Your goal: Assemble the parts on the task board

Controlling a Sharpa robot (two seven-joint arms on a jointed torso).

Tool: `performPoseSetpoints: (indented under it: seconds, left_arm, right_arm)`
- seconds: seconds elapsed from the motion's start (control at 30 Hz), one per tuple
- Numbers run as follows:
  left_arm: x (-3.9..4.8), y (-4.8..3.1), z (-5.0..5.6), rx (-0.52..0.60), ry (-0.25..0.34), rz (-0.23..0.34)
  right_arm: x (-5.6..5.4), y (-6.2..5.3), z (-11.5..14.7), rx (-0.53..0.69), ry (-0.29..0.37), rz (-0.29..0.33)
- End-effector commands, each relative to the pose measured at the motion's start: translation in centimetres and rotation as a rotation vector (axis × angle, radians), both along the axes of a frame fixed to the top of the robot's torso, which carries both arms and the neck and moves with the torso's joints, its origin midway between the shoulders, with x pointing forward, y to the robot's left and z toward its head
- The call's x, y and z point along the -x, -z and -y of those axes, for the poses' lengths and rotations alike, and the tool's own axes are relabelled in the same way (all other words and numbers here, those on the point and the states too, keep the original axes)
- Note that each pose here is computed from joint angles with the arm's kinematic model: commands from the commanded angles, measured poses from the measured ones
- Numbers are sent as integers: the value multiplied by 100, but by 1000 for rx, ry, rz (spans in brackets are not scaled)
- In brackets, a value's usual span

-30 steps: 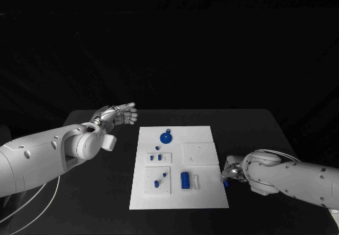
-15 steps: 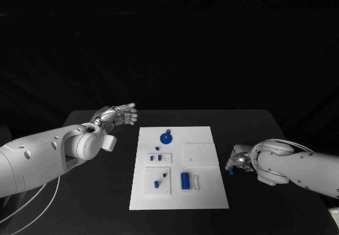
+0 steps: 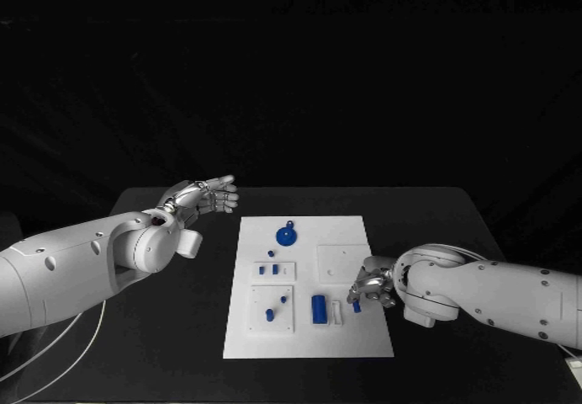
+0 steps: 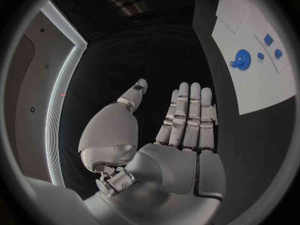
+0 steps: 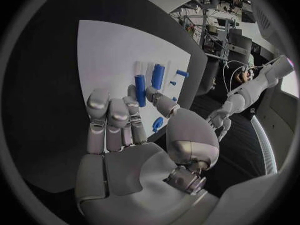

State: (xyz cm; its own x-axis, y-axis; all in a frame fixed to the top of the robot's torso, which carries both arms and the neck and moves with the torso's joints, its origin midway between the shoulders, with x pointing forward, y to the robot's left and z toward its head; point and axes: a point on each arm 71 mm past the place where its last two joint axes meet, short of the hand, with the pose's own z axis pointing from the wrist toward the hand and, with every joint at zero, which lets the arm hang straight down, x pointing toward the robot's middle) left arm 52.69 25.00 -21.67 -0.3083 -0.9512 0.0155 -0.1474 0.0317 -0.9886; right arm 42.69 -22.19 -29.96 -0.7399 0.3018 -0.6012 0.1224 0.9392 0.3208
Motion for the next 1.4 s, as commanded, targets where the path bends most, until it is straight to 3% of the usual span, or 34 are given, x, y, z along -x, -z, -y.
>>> performPoseSetpoints:
  seconds: [0.03, 0.27, 0.5, 0.8, 1.4]
  left_arm:
    - [3, -11, 42, 13, 20, 4]
    - [5, -10, 66, 15, 26, 3]
    - [6, -10, 69, 16, 28, 2]
    - [8, -10, 57, 15, 26, 1]
    - [8, -10, 42, 14, 23, 0]
  right_arm:
    - [41, 92, -123, -12, -20, -27]
    - [111, 243, -296, -18, -45, -52]
    - [119, 319, -319, -6, -44, -46]
    - [100, 324, -313, 18, -49, -9]
    - [99, 323, -224, 35, -29, -6]
